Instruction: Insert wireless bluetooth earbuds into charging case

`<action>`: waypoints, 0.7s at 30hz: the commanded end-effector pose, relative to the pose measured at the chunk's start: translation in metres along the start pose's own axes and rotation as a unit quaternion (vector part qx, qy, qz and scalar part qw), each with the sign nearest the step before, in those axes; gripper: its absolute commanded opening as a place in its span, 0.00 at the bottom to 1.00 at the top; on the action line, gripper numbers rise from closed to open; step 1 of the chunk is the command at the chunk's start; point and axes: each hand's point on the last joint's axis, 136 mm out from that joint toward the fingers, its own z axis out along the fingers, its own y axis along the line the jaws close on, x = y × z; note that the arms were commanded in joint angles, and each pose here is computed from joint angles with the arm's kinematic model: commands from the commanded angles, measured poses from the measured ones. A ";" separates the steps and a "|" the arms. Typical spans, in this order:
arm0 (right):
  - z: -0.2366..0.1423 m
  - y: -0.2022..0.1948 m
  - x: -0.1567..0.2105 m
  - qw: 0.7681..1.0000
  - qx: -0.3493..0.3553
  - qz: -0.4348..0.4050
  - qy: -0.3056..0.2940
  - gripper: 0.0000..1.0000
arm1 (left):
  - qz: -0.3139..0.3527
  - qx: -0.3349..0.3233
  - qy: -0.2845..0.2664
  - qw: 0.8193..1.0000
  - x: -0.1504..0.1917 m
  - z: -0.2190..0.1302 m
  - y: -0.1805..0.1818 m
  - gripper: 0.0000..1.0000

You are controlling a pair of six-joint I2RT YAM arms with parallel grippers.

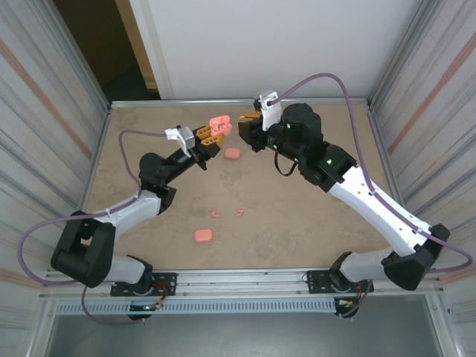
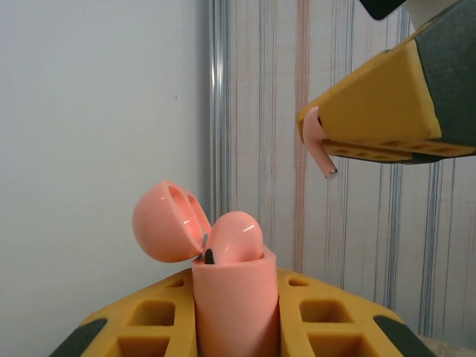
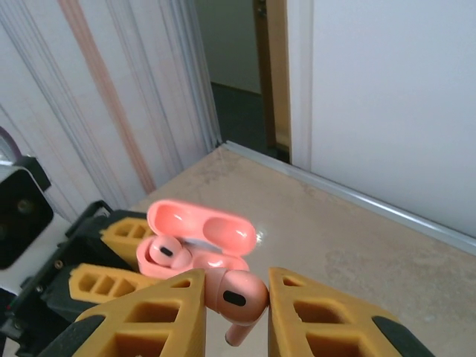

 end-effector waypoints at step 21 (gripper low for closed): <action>0.034 0.009 -0.006 1.000 -0.008 -0.028 -0.001 0.24 | 0.017 0.023 -0.035 0.999 -0.023 0.006 -0.010 0.00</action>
